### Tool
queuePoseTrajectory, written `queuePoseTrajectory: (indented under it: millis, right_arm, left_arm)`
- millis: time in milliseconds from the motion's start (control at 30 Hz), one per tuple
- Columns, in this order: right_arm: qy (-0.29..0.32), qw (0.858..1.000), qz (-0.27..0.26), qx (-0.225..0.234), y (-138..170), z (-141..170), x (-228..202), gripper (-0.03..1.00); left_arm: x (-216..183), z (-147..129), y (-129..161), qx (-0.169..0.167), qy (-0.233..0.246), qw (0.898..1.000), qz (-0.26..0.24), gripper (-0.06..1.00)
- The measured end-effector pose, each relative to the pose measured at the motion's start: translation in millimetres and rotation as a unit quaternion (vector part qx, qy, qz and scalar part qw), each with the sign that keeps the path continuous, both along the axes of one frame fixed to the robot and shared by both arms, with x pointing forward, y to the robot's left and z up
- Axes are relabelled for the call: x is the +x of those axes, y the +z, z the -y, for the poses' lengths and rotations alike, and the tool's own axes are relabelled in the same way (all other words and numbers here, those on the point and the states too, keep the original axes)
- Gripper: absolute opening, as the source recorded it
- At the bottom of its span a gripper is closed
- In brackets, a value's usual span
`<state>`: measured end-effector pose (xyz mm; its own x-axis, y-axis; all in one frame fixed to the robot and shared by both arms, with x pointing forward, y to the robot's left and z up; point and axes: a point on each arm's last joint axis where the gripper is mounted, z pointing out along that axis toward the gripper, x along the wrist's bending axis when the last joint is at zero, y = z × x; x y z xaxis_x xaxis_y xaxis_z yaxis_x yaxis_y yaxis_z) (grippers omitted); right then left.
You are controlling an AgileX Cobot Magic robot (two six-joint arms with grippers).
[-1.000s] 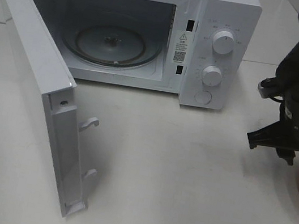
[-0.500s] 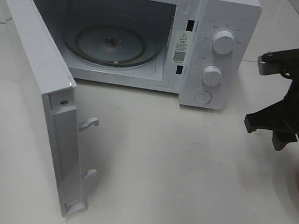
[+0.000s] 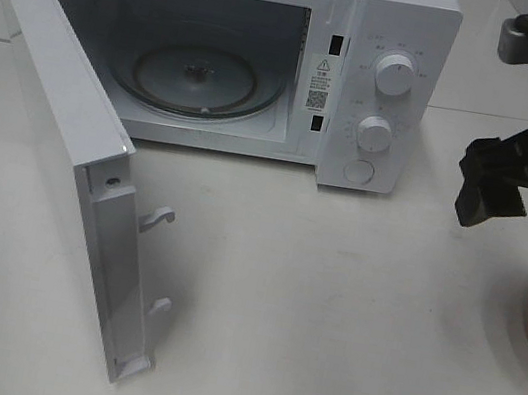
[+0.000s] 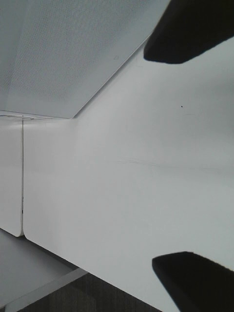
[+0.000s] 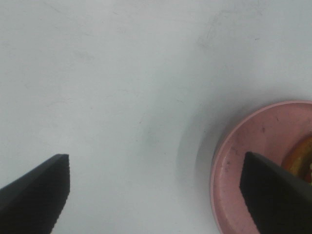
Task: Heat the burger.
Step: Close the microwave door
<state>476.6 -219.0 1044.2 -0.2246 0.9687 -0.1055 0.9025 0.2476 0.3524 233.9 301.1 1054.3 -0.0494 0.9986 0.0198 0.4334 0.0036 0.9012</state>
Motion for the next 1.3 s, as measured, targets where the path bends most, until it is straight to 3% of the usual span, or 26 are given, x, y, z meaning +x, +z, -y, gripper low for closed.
queuePoseTrajectory:
  millis: [333, 533, 833, 1300]
  right_arm:
    - [0.029, 0.997, 0.010, 0.067, 32.7, 0.7, -33.9, 0.82]
    - [0.040, 0.995, 0.027, 0.083, 48.8, 6.2, -53.9, 0.79]
    - [0.044, 0.994, 0.041, 0.088, 48.1, 20.0, -89.5, 0.77]
    - [0.032, 0.984, 0.138, 0.112, 37.4, 57.9, -175.9, 0.77]
  left_arm:
    - [0.0, 0.0, 0.0, 0.000, 0.000, 1.000, 0.000, 0.99]
    - [0.0, 0.0, 0.0, 0.000, 0.000, 1.000, 0.000, 0.99]
    - [0.0, 0.0, 0.0, 0.000, 0.000, 1.000, 0.000, 0.99]
    - [0.0, 0.0, 0.0, 0.000, 0.000, 1.000, 0.000, 0.99]
